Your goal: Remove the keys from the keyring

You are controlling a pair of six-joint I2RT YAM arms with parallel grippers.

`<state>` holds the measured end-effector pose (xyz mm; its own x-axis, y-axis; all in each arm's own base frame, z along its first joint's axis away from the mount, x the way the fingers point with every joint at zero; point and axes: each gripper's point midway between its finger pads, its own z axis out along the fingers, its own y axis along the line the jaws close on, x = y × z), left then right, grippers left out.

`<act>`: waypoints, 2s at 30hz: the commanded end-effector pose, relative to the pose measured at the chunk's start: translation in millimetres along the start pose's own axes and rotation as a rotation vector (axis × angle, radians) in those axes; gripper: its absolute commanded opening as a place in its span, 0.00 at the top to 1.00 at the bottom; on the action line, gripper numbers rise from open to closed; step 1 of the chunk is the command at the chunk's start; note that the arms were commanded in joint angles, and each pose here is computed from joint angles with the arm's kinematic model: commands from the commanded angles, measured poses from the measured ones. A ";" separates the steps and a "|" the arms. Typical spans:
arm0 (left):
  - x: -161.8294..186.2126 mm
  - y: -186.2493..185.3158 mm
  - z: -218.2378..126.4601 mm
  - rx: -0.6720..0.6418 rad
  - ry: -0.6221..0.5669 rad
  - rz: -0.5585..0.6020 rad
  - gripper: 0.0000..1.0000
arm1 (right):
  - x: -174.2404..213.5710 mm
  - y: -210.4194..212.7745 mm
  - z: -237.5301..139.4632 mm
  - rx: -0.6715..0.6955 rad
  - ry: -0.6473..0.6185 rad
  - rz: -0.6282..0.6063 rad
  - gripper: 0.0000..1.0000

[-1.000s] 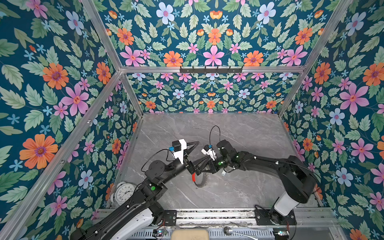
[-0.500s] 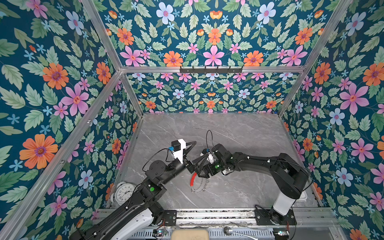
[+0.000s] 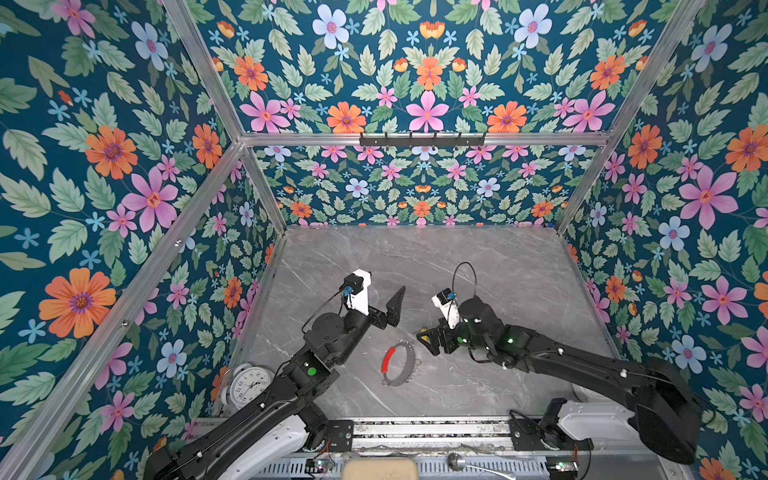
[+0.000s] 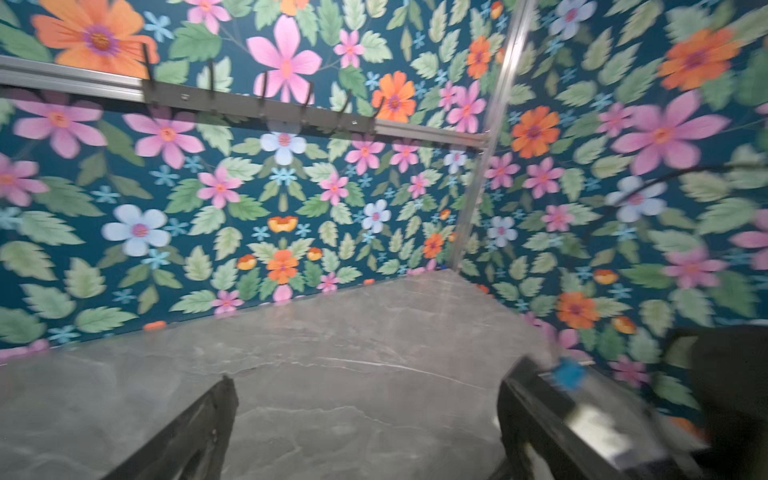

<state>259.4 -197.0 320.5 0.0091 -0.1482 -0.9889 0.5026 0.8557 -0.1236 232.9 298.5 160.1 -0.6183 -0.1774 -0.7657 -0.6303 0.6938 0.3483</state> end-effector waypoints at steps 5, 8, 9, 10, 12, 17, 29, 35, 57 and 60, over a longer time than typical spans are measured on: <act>15.4 113.3 8.6 -0.562 -0.019 0.200 0.00 | -44.0 -28.9 -46.4 0.198 -0.254 0.006 0.01; 52.9 159.9 18.2 -0.681 0.116 0.245 0.00 | -54.5 -41.1 -61.8 0.274 -0.319 0.039 0.01; 66.3 175.0 18.1 -0.713 0.152 0.243 0.00 | -57.3 -45.1 -67.6 0.302 -0.333 0.052 0.01; 79.6 187.9 17.6 -0.731 0.188 0.245 0.00 | -59.5 -48.9 -73.0 0.327 -0.344 0.054 0.01; 99.2 211.1 10.6 -0.781 0.224 0.227 0.00 | -62.7 -52.8 -81.4 0.352 -0.355 0.045 0.01; 139.4 239.7 -2.4 -0.797 0.247 0.212 0.00 | -65.7 -75.9 -103.1 0.403 -0.386 0.104 0.01; 166.9 262.7 -1.5 -0.679 0.245 0.179 0.00 | -77.3 -131.5 -151.5 0.657 -0.548 0.022 0.01; 174.9 265.0 -9.4 -0.632 0.201 0.139 0.00 | -69.7 -203.5 -185.8 0.854 -0.622 0.083 0.01; 173.3 275.8 -12.2 -0.675 0.201 0.119 0.00 | 9.6 -317.3 -134.5 0.988 -0.474 0.093 0.01; 172.9 275.8 -12.1 -0.675 0.199 0.119 0.00 | 18.6 -327.6 -128.7 0.976 -0.459 0.135 0.01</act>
<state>387.2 19.4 106.6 -0.1907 0.0077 -0.9816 -0.1387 0.9897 0.0347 356.8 -21.8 85.8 -0.3644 0.0539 -0.9297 0.2100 0.9774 -0.0256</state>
